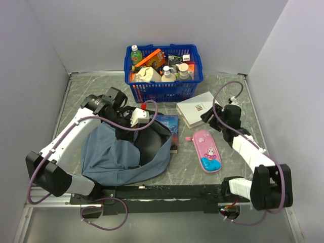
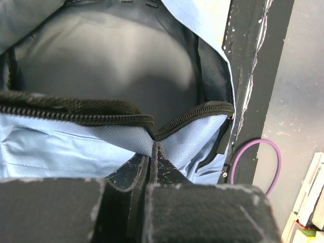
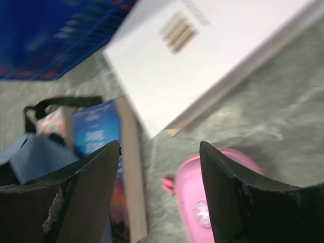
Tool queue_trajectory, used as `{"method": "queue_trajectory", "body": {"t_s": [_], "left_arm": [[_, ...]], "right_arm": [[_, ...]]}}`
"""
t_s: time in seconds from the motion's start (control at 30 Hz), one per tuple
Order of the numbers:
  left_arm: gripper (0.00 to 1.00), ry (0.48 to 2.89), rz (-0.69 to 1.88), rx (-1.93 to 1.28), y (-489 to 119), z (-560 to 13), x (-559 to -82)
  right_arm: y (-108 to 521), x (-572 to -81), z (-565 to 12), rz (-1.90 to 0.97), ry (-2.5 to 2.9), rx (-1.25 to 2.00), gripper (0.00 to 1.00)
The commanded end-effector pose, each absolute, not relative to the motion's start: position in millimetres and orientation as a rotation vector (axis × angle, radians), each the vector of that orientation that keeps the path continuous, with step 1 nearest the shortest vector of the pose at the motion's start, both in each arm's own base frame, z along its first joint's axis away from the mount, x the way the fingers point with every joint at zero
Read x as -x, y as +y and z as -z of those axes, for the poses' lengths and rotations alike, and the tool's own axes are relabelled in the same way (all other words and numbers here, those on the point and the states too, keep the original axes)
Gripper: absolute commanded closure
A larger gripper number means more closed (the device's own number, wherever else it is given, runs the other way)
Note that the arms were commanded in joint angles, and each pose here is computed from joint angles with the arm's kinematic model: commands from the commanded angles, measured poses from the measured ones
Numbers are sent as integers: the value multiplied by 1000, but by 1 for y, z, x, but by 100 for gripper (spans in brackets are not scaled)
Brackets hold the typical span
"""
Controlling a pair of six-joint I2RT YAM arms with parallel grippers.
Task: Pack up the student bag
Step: Pick up the book from the center of the board.
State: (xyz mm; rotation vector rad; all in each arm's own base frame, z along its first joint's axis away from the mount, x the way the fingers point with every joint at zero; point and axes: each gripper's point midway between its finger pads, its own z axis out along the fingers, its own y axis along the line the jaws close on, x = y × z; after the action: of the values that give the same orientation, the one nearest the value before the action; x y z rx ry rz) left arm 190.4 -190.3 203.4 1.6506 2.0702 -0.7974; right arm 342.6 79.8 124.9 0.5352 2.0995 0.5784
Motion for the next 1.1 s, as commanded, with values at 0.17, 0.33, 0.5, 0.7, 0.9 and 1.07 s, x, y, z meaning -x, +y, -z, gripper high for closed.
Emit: {"method": "queue_trajectory", "body": {"t_s": [0.17, 0.33, 0.5, 0.7, 0.9, 1.07], "left_arm": [[99, 2012, 838, -1666, -192, -204, -178], [99, 2020, 840, -1669, -190, -196, -175], [99, 2041, 852, -1671, -189, -192, -173], [99, 2041, 845, -1668, -190, -192, -177], [99, 2041, 835, -1663, -191, -192, -179], [99, 2038, 831, -1654, -191, -194, -180]], "right_arm": [[7, -395, -142, -431, 1975, -743, 35], [-11, -418, -137, -410, 1958, -795, 39], [-11, -425, -119, -501, 1995, -865, 43], [9, -420, -100, -633, 2062, -897, 45], [25, -422, -81, -737, 2146, -911, 47], [29, -424, -73, -766, 2156, -909, 47]]}}
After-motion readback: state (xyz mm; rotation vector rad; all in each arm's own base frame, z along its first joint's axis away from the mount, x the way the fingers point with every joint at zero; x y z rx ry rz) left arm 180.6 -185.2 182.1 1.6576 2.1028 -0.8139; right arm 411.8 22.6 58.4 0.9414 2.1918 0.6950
